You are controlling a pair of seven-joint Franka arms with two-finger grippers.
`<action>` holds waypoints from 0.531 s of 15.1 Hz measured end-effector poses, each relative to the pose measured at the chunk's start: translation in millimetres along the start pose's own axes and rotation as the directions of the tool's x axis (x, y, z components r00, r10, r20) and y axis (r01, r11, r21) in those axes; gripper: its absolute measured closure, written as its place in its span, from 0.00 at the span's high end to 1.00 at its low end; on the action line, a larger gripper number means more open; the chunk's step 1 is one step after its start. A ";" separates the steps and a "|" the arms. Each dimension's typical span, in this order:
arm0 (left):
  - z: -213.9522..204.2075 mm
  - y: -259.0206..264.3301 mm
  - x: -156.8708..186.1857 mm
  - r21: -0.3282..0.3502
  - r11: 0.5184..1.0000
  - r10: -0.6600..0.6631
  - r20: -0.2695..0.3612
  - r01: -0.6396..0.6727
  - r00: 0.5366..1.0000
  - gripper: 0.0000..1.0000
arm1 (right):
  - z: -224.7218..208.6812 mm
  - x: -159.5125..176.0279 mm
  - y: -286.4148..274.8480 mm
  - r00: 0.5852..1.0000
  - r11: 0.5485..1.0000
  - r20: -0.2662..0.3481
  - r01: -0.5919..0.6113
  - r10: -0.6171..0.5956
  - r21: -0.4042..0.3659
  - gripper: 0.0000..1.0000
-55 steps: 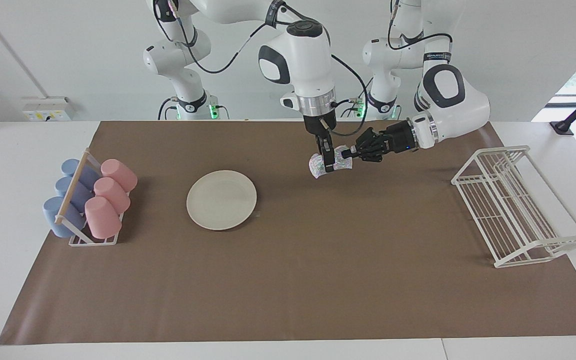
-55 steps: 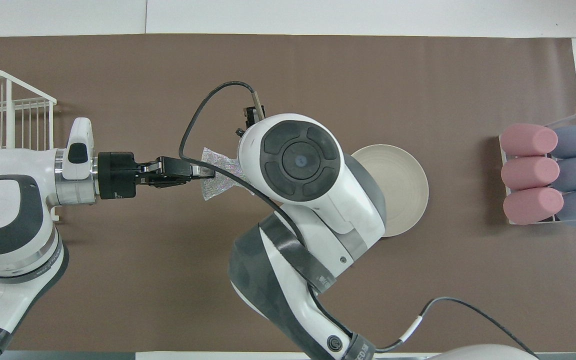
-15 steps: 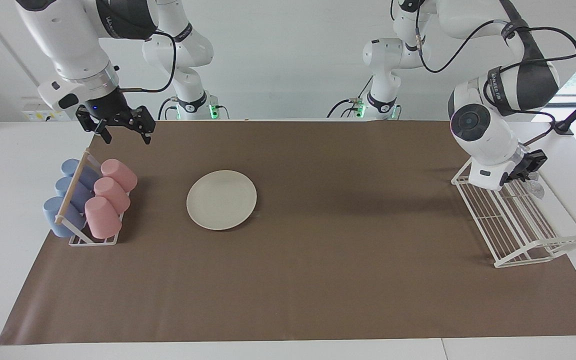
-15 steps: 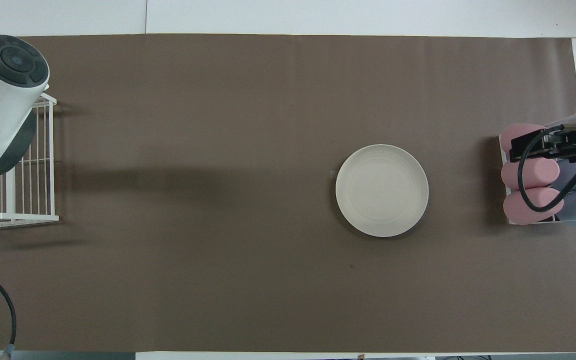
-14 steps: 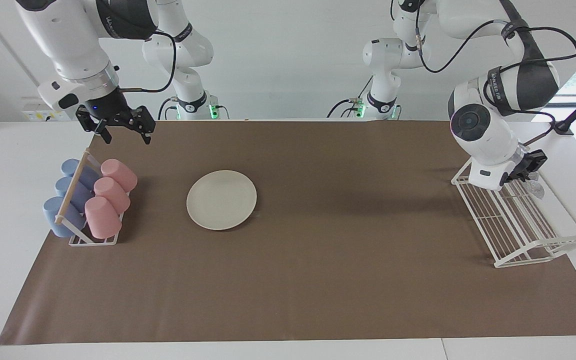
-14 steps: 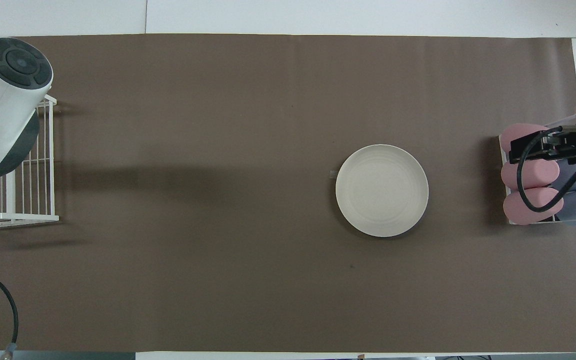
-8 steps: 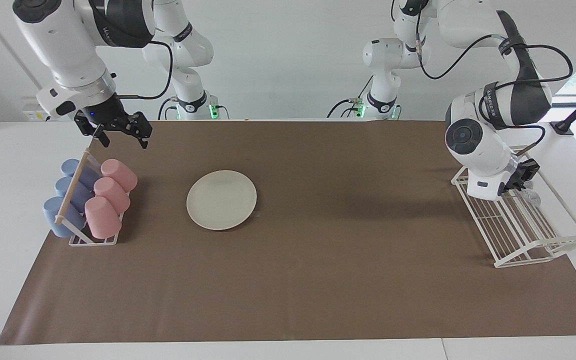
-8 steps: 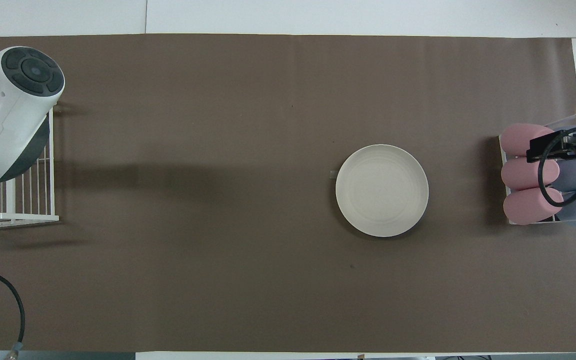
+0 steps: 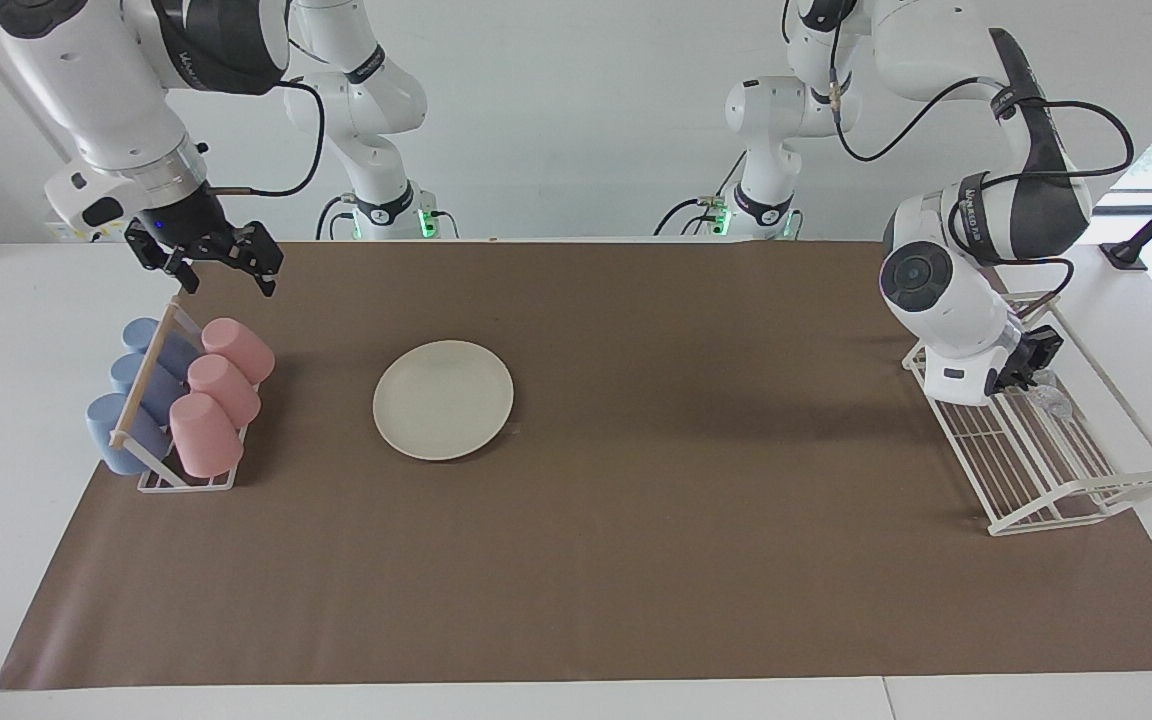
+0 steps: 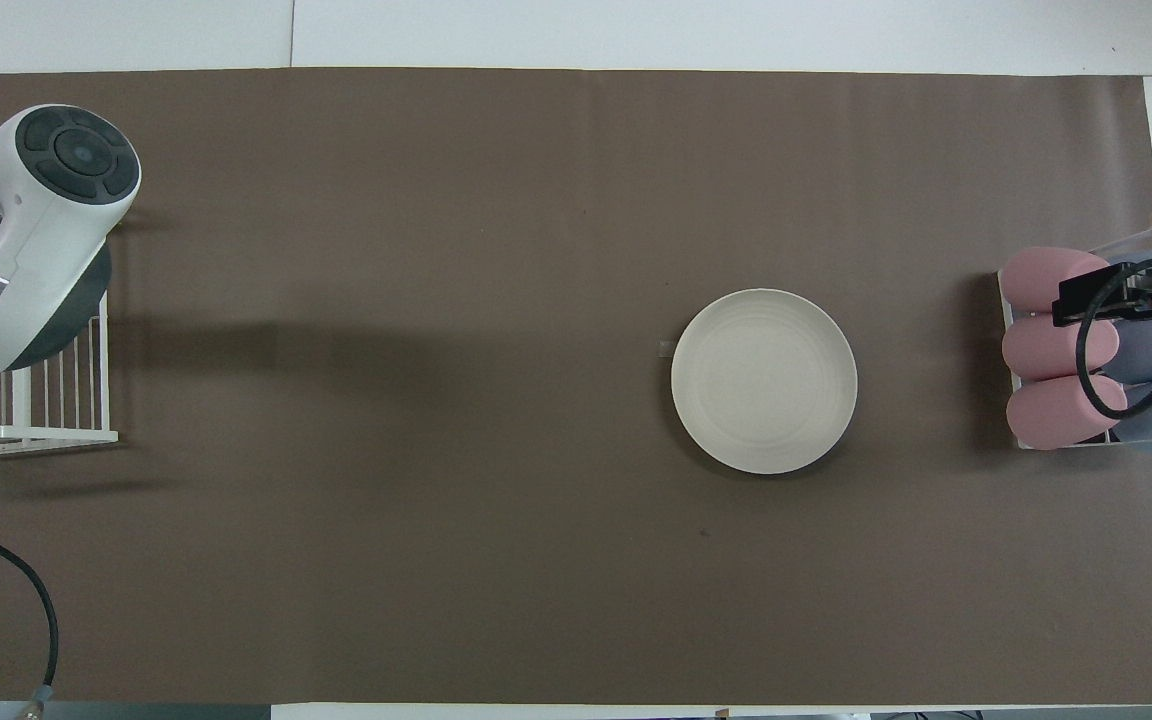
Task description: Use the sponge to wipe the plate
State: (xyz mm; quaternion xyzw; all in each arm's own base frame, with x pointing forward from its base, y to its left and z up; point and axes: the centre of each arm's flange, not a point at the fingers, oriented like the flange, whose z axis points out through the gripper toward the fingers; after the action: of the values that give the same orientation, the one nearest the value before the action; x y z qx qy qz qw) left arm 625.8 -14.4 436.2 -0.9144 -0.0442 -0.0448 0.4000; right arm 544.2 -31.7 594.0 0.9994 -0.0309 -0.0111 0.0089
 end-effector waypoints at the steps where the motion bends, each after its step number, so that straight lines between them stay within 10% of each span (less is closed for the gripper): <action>1: 0.0 1.8 -0.4 -0.014 1.000 -0.006 0.003 0.006 1.000 0.28 | -0.1 -0.1 0.1 1.000 1.000 0.000 0.000 0.000 0.000 1.00; 8: -1.7 6.7 -0.9 -0.062 0.997 -0.051 0.012 0.052 0.999 0.81 | -0.2 -0.1 1.0 1.000 1.000 0.000 -0.002 0.002 0.000 1.00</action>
State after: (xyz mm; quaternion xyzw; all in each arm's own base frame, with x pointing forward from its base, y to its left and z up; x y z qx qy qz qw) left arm 625.6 -20.2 432.3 -0.9252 -0.0683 -0.0519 0.3696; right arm 544.1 -32.7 594.2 0.9994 -0.0318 -0.0109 0.0088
